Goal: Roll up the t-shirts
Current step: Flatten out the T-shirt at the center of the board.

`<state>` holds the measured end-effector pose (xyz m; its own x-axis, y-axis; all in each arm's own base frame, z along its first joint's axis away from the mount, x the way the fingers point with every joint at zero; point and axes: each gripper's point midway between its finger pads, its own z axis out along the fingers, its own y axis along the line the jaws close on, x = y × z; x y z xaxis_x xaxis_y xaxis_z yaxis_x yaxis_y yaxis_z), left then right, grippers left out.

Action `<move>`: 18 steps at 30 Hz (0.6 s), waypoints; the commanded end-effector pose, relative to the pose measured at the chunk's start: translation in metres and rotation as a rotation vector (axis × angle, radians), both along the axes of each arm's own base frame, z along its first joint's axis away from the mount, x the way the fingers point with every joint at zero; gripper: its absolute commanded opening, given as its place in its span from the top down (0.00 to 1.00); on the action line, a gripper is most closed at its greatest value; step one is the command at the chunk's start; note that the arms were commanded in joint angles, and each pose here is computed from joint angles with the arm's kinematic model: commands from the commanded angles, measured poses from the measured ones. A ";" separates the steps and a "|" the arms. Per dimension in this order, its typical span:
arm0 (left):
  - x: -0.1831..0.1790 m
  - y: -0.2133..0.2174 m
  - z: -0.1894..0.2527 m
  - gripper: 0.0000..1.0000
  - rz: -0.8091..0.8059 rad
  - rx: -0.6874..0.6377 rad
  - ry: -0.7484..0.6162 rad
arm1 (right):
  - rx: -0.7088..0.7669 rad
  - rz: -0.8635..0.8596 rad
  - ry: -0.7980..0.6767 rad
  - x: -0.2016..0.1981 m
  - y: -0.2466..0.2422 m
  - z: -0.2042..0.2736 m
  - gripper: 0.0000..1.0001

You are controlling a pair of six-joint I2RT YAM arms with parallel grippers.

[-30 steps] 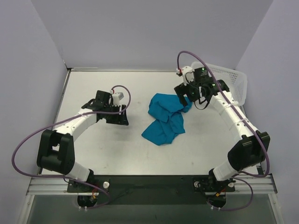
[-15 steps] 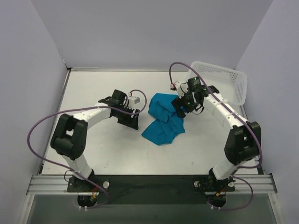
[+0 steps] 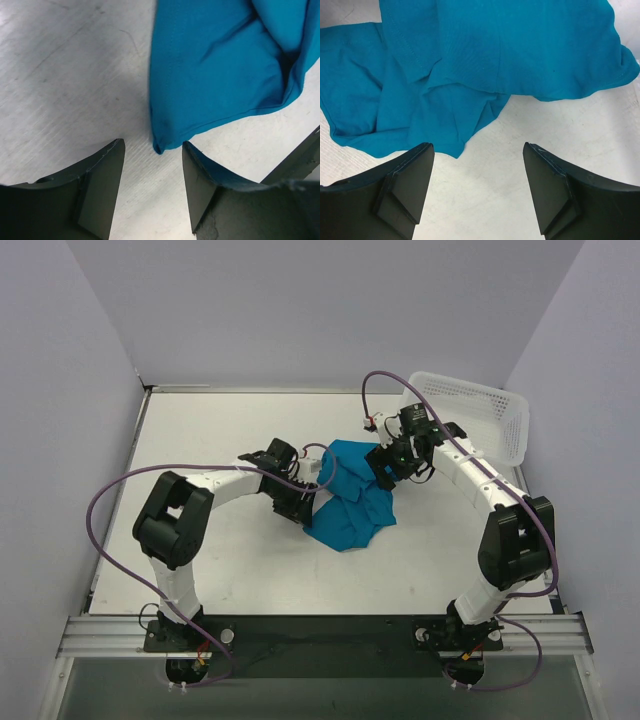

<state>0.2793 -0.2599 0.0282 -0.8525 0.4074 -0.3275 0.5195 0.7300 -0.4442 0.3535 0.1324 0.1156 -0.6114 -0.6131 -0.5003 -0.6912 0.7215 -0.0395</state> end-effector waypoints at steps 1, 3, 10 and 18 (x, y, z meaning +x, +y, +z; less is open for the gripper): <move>-0.014 -0.019 -0.010 0.41 -0.051 0.017 0.036 | 0.012 -0.017 -0.047 -0.002 -0.003 0.018 0.27; -0.019 -0.016 -0.017 0.43 -0.045 0.050 0.043 | 0.008 -0.017 -0.049 -0.003 -0.006 0.018 0.27; -0.022 -0.007 -0.018 0.81 -0.062 0.099 0.016 | 0.011 -0.037 -0.044 -0.003 -0.010 0.015 0.27; 0.011 0.071 0.054 1.00 0.005 0.162 -0.102 | 0.022 -0.036 -0.073 0.001 -0.012 0.025 0.27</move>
<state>0.2645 -0.2472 0.0229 -0.8255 0.4936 -0.2737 0.5639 0.7426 -0.3613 0.3542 0.1217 0.1181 -0.6212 -0.5931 -0.5122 -0.6684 0.7422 -0.0489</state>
